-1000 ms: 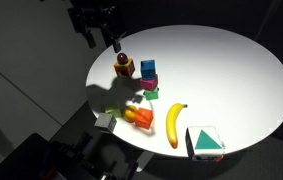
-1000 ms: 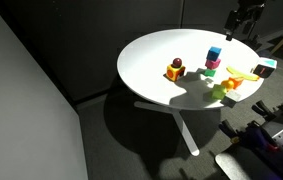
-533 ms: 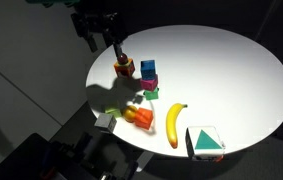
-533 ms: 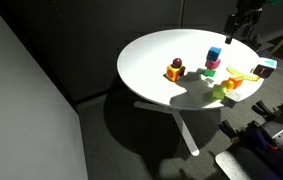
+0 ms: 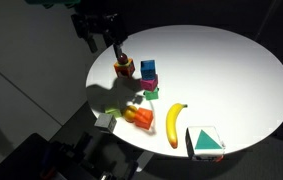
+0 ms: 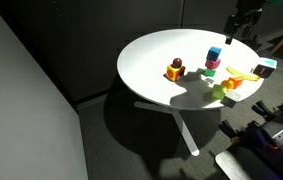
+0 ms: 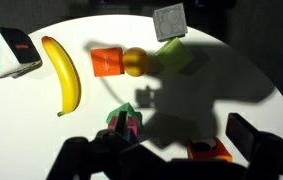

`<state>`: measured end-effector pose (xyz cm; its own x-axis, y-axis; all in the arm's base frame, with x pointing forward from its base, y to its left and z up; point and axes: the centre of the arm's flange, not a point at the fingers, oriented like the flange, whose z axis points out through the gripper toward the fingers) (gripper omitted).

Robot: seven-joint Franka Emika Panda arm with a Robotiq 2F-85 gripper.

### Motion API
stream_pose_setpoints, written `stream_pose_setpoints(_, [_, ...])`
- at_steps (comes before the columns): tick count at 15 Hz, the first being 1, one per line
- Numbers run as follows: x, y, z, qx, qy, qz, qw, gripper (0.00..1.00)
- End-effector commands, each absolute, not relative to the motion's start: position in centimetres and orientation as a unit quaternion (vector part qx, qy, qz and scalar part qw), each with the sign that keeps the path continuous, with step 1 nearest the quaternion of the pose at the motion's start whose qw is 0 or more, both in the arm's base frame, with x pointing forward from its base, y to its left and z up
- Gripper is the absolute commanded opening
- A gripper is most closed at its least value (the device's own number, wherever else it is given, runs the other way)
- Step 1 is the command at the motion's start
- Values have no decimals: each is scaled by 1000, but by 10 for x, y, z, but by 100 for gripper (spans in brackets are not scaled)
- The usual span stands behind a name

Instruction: Put the green block on the blue block

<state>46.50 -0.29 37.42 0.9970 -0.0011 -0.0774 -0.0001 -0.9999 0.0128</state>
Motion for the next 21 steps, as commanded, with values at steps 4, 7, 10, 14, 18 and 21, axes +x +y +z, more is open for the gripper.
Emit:
stream_pose_setpoints(4, [471,-10,346,998,17,-56,1,100])
stream_pose_setpoints(7, [476,-11,331,998,34,-55,2,100])
stream_pose_setpoints(10, [480,-9,316,997,60,-50,3,100])
stream_pose_setpoints(14, [486,-3,296,995,93,-44,4,100])
stream_pose_setpoints(18, [491,7,275,992,122,-39,5,100])
stream_pose_setpoints(21, [493,15,259,989,143,-41,7,100])
